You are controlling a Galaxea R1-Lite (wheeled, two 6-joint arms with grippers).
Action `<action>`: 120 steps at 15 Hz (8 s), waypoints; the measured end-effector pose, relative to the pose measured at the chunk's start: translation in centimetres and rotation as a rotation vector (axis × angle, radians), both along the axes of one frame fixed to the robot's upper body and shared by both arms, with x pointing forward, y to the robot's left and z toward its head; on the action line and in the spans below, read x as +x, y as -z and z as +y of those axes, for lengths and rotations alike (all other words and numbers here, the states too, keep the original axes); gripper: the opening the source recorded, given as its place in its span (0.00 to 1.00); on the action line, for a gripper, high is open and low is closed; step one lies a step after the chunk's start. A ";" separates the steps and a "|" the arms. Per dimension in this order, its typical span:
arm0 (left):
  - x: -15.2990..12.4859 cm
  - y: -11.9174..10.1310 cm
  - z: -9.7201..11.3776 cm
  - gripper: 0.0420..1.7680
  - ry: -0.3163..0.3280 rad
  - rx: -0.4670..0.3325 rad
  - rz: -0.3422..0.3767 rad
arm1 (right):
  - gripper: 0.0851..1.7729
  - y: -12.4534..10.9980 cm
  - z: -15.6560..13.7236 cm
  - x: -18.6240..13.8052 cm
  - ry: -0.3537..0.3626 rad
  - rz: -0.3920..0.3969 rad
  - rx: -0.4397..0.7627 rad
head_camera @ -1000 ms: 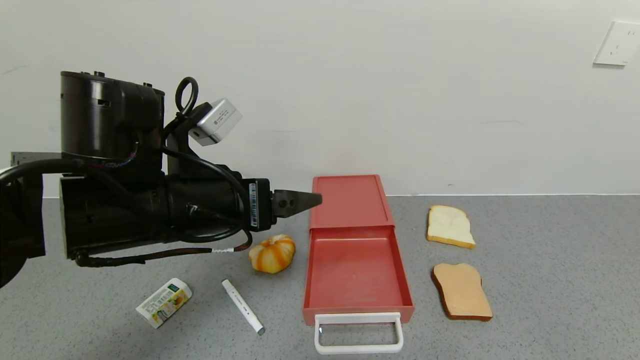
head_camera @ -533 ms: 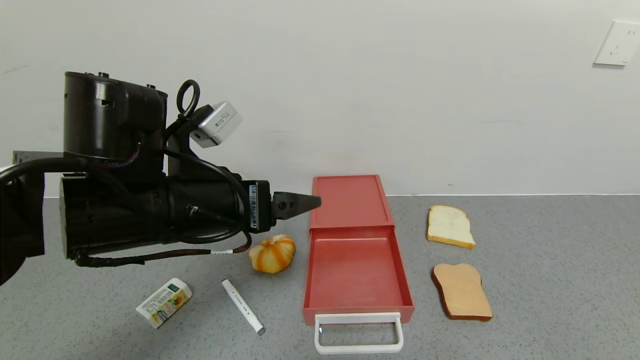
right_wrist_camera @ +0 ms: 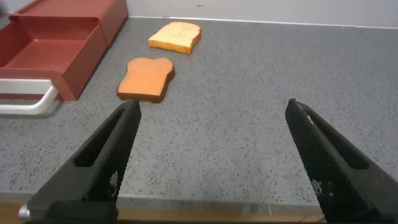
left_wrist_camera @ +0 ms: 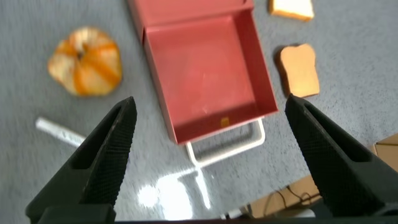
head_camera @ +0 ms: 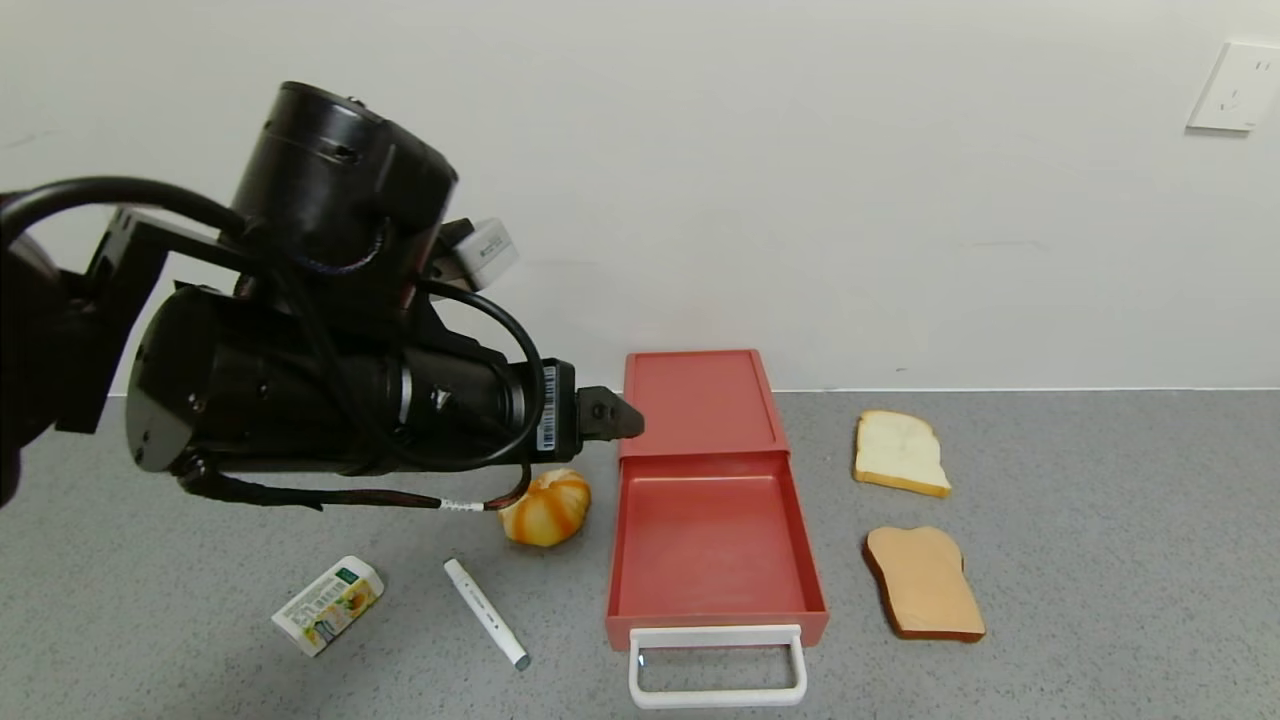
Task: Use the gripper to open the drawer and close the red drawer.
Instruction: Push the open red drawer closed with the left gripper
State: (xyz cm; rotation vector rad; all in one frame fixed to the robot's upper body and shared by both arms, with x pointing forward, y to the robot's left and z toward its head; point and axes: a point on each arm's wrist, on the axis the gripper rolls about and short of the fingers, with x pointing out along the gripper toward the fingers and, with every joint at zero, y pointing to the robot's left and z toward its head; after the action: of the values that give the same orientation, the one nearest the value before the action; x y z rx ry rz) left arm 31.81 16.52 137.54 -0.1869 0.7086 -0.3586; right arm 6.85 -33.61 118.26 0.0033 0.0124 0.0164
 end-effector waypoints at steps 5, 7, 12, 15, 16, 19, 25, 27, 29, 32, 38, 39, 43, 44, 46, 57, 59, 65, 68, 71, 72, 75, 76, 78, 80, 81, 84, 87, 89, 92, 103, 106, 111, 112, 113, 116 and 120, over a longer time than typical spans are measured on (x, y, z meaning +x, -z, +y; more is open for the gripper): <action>0.3 0.8 -4.0 0.97 -0.138 0.054 0.200 | 0.96 0.0 0.0 0.0 0.000 0.000 0.000; 0.6 1.7 -5.5 0.97 -0.152 0.084 0.239 | 0.96 0.0 0.0 0.0 0.000 0.000 0.001; 0.5 5.3 -8.9 0.97 -0.172 0.137 0.321 | 0.96 0.0 0.0 0.0 0.000 0.000 0.000; -0.2 7.2 -10.6 0.97 -0.175 0.172 0.356 | 0.96 0.0 0.0 0.0 0.000 0.000 0.001; -0.7 7.8 -11.0 0.97 -0.169 0.180 0.371 | 0.96 0.0 0.0 0.0 0.000 0.000 0.000; -1.8 9.3 -11.9 0.97 -0.154 0.204 0.418 | 0.96 0.0 0.0 0.0 0.000 0.000 0.000; -3.9 12.7 -13.5 0.97 -0.093 0.281 0.522 | 0.96 0.0 0.0 0.0 0.000 0.000 0.000; -4.3 13.8 -14.0 0.97 -0.081 0.310 0.536 | 0.96 0.0 0.0 0.0 0.000 0.000 0.000; -4.4 14.6 -14.3 0.97 -0.080 0.320 0.555 | 0.96 0.0 0.0 0.0 0.000 0.000 0.000; -4.4 15.2 -14.7 0.97 -0.092 0.318 0.572 | 0.96 0.0 0.0 0.0 0.000 0.000 0.000; -3.5 16.6 -15.2 0.97 -0.124 0.312 0.564 | 0.96 0.0 0.0 0.0 0.000 0.000 0.000; -3.4 16.6 -15.2 0.97 -0.126 0.311 0.565 | 0.96 0.0 0.0 0.0 0.000 0.000 0.001; -3.0 17.0 -15.3 0.97 -0.134 0.313 0.568 | 0.96 0.0 0.0 0.0 0.000 0.000 0.000; -3.0 17.1 -15.4 0.97 -0.135 0.315 0.568 | 0.96 0.0 0.0 0.0 0.000 0.000 0.000; -2.7 17.5 -15.7 0.97 -0.136 0.295 0.548 | 0.96 0.0 0.0 0.0 0.000 0.000 0.001; -1.9 18.7 -16.2 0.97 -0.217 0.331 0.434 | 0.96 0.0 0.0 0.0 0.000 0.000 0.000; -1.9 18.7 -16.2 0.97 -0.224 0.333 0.418 | 0.96 0.0 0.0 0.0 0.000 0.000 0.004; -0.8 18.5 -16.5 0.97 -0.251 0.309 0.383 | 0.96 0.0 0.0 0.0 0.000 0.000 0.000; 0.1 18.3 -16.4 0.97 -0.267 0.294 0.372 | 0.96 0.0 0.0 0.0 0.000 0.000 0.000; 1.0 18.0 -16.2 0.97 -0.284 0.288 0.351 | 0.96 0.0 0.0 0.0 0.000 0.000 0.000; 1.3 17.9 -16.2 0.97 -0.283 0.288 0.348 | 0.96 0.0 0.0 0.0 0.000 0.000 0.000; 1.8 17.9 -16.3 0.97 -0.279 0.290 0.342 | 0.96 0.0 0.0 0.0 0.000 0.000 0.000; 2.0 17.9 -16.3 0.97 -0.275 0.293 0.337 | 0.96 0.0 0.0 0.0 0.000 0.000 0.000; 2.6 17.9 -16.4 0.97 -0.270 0.293 0.331 | 0.96 0.0 0.0 0.0 0.000 0.000 0.000; 3.4 17.7 -16.3 0.97 -0.272 0.289 0.322 | 0.96 0.0 0.0 0.0 0.000 0.000 0.000; 3.6 17.7 -16.3 0.97 -0.270 0.290 0.319 | 0.96 0.0 0.0 0.0 0.000 0.000 0.000; 4.5 17.5 -16.2 0.97 -0.267 0.286 0.307 | 0.96 0.0 0.0 0.0 0.000 0.000 0.000; 5.3 17.2 -16.1 0.97 -0.259 0.287 0.288 | 0.96 0.0 0.0 0.0 0.000 -0.001 0.003; 6.0 17.0 -16.0 0.97 -0.255 0.292 0.275 | 0.96 0.0 0.0 0.0 0.000 0.000 0.004; 7.2 17.0 -15.7 0.97 -0.256 0.296 0.262 | 0.96 0.0 0.0 0.0 0.000 0.000 0.004; 9.7 16.4 -15.3 0.97 -0.242 0.296 0.216 | 0.96 0.0 0.0 0.0 0.000 0.000 0.004; 10.2 16.3 -15.2 0.97 -0.235 0.301 0.205 | 0.96 0.0 0.0 0.0 0.000 0.000 0.004; 10.8 16.3 -15.2 0.97 -0.226 0.305 0.192 | 0.96 0.0 0.0 0.0 0.000 0.000 0.004; 10.9 16.3 -15.2 0.97 -0.223 0.307 0.189 | 0.96 0.0 0.0 0.0 0.000 0.000 0.004; 11.0 16.2 -15.2 0.97 -0.220 0.303 0.179 | 0.96 0.0 0.0 0.0 0.000 0.000 0.004; 11.5 16.0 -15.1 0.97 -0.213 0.295 0.156 | 0.96 0.0 0.0 0.0 0.000 0.000 0.004; 11.5 15.2 -14.7 0.97 -0.212 0.294 0.152 | 0.96 0.0 0.0 0.0 0.000 0.000 0.004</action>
State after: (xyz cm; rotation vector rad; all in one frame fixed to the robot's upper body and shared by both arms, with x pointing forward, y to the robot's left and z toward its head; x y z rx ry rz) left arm 43.28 1.85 122.32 -0.0089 0.8742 -0.0354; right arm 6.87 -33.61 118.24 0.0078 0.0120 0.0163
